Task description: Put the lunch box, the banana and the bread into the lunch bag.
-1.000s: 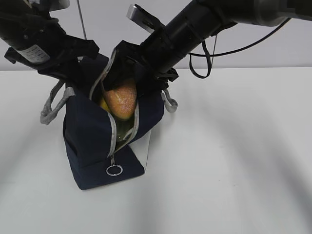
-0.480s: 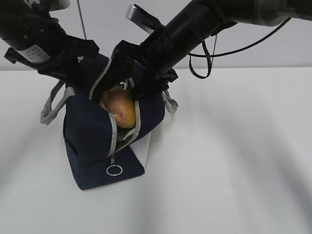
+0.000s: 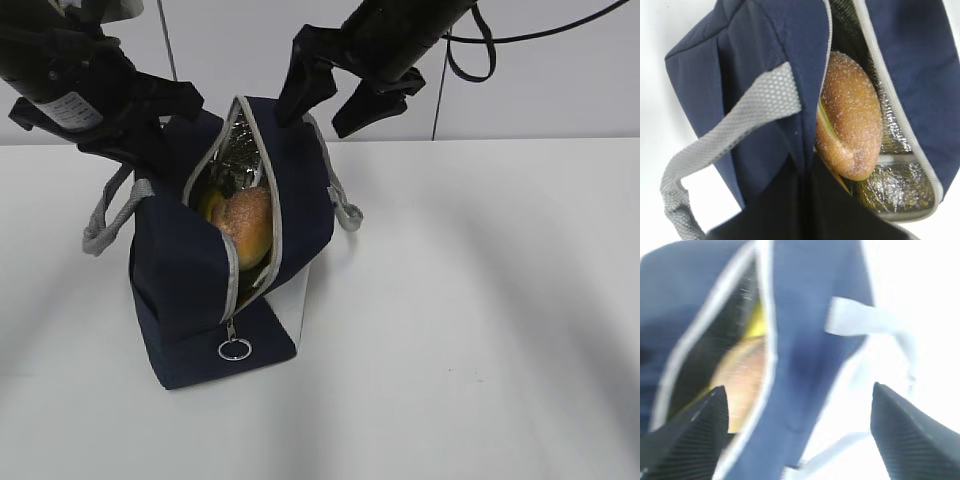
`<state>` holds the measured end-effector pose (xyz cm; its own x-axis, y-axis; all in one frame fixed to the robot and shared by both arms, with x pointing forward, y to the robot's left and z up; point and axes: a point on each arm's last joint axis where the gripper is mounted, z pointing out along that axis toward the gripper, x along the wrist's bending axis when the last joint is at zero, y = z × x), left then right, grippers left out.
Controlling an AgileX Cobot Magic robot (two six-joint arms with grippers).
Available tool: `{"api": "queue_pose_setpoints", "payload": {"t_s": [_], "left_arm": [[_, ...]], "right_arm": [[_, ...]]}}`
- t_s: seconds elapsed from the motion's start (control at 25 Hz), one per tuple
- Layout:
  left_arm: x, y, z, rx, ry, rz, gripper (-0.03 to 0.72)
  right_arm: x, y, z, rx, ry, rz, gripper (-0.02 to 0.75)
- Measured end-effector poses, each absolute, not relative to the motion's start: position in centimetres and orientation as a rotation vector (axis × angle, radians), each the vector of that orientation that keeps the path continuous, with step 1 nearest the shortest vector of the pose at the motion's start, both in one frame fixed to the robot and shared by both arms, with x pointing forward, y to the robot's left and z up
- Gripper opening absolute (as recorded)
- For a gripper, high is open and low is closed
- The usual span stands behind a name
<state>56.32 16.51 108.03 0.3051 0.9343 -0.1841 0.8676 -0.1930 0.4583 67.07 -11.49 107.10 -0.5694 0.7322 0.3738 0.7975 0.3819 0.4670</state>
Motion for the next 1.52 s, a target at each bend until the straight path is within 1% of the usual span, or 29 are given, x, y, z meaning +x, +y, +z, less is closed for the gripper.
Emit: {"api": "queue_pose_setpoints", "payload": {"t_s": [0.16, 0.28, 0.4, 0.52, 0.56, 0.64, 0.68, 0.8, 0.84, 0.88, 0.96, 1.04, 1.16, 1.28, 1.36, 1.52], "left_arm": [[56.3, 16.5, 108.0, 2.099, 1.597, 0.185, -0.003], [56.3, 16.5, 108.0, 2.099, 1.597, 0.185, -0.003], [56.3, 16.5, 108.0, 2.099, 1.597, 0.185, -0.003], [56.3, 16.5, 108.0, 2.098, 1.597, 0.184, -0.003], [56.3, 16.5, 108.0, 2.098, 1.597, 0.184, -0.003], [56.3, 16.5, 108.0, 2.098, 1.597, 0.184, -0.003], [56.3, 16.5, 108.0, 2.098, 1.597, 0.184, -0.003], [56.3, 16.4, 108.1, 2.081, 1.6, 0.163, -0.003], [56.3, 16.3, 108.1, 2.073, 1.601, 0.152, -0.003], [56.3, 16.2, 108.1, 2.064, 1.602, 0.14, -0.003], [56.2, 15.9, 108.1, 2.057, 1.597, 0.124, -0.003], [56.0, 15.3, 108.2, 2.06, 1.578, 0.117, -0.003], [55.6, 14.0, 108.3, 2.067, 1.529, 0.117, -0.003], [55.2, 12.8, 108.5, 2.06, 1.482, 0.119, -0.003], [55.1, 12.2, 108.6, 2.042, 1.46, 0.118, -0.003], [55.3, 11.6, 108.9, 1.972, 1.441, 0.11, -0.003]], "right_arm": [[67.3, -12.1, 106.5, -1.435, -2.591, -0.863, 0.635], [67.8, -11.8, 104.9, -1.439, -2.564, -0.824, 0.592], [68.3, -11.2, 102.9, -1.432, -2.485, -0.815, 0.574], [68.5, -10.7, 101.9, -1.428, -2.42, -0.826, 0.566], [68.6, -10.7, 101.8, -1.427, -2.41, -0.828, 0.547], [68.6, -10.6, 101.7, -1.426, -2.402, -0.83, 0.455], [68.6, -10.6, 101.7, -1.425, -2.398, -0.833, 0.387], [68.5, -10.4, 101.8, -1.413, -2.375, -0.857, 0.106], [68.5, -10.3, 101.9, -1.409, -2.364, -0.867, 0.049], [68.5, -10.2, 101.9, -1.408, -2.356, -0.872, 0.015], [68.4, -10.2, 102.1, -1.411, -2.351, -0.876, -0.005], [68.3, -10.4, 102.8, -1.439, -2.348, -0.877, -0.008], [67.5, -11.2, 105.0, -1.489, -2.411, -0.859, -0.011], [66.4, -12.2, 108.1, -1.55, -2.497, -0.856, -0.012], [65.5, -13.0, 110.3, -1.603, -2.542, -0.867, -0.012], [63.7, -14.2, 112.9, -1.652, -2.586, -0.88, -0.013]]}}
